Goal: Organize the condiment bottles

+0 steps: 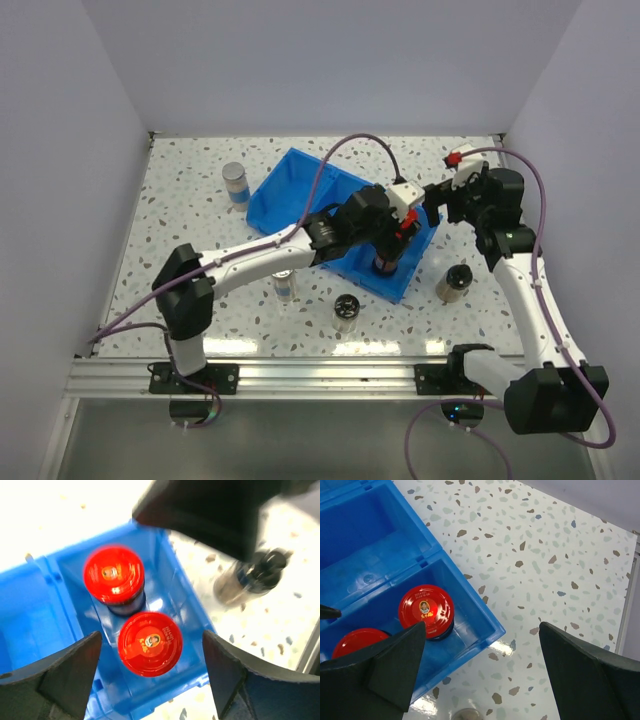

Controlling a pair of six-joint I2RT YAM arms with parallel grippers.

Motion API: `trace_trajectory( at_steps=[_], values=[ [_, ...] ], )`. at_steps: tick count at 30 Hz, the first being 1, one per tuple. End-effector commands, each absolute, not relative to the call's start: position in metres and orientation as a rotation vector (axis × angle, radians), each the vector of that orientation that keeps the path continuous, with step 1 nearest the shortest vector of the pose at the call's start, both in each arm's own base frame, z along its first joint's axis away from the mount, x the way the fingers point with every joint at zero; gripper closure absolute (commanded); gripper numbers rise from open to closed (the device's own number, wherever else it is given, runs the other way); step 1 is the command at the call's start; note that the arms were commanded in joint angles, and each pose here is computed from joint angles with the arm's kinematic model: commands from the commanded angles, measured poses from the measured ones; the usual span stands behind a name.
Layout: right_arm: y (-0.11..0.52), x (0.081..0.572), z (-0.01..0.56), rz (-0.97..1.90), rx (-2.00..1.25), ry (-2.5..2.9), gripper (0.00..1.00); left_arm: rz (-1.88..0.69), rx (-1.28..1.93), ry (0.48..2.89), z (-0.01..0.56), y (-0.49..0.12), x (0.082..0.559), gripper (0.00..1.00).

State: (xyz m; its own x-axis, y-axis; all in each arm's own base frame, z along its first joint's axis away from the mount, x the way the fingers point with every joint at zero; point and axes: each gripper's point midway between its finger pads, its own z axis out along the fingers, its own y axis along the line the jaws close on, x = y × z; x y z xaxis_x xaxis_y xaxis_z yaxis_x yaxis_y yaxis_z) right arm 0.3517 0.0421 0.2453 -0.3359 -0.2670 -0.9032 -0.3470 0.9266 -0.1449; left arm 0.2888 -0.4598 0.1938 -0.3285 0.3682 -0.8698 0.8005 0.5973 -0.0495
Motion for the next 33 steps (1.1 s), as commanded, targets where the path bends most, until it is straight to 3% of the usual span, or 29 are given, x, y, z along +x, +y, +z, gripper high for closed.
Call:
trace_trajectory(
  at_steps=[1, 2, 6, 13, 20, 33],
  values=[
    [0.046, 0.350, 0.251, 0.120, -0.499, 1.902, 0.02, -0.670, 0.866, 1.717, 0.272, -0.451, 0.282, 0.14],
    [0.048, 0.350, 0.247, 0.125, -0.534, 1.914, 0.01, -0.676, 0.823, 1.659, 0.297, -0.439, 0.281, 0.11],
    [0.061, 0.341, 0.230, 0.196, -0.687, 1.946, 0.01, -0.548, 0.726, 1.611, 0.305, -0.383, 0.282, 0.00],
    [0.068, 0.309, 0.222, 0.223, -0.890, 1.947, 0.02, -0.376, 0.581, 1.647, 0.311, -0.263, 0.286, 0.00],
    [0.045, 0.284, 0.207, 0.119, -0.929, 2.098, 0.01, 0.000, 0.451, 1.675, 0.281, -0.158, 0.285, 0.00],
    [0.004, 0.250, 0.157, -0.021, -0.947, 2.460, 0.01, 0.088, 0.356, 1.625, 0.271, -0.116, 0.268, 0.00]
  ],
)
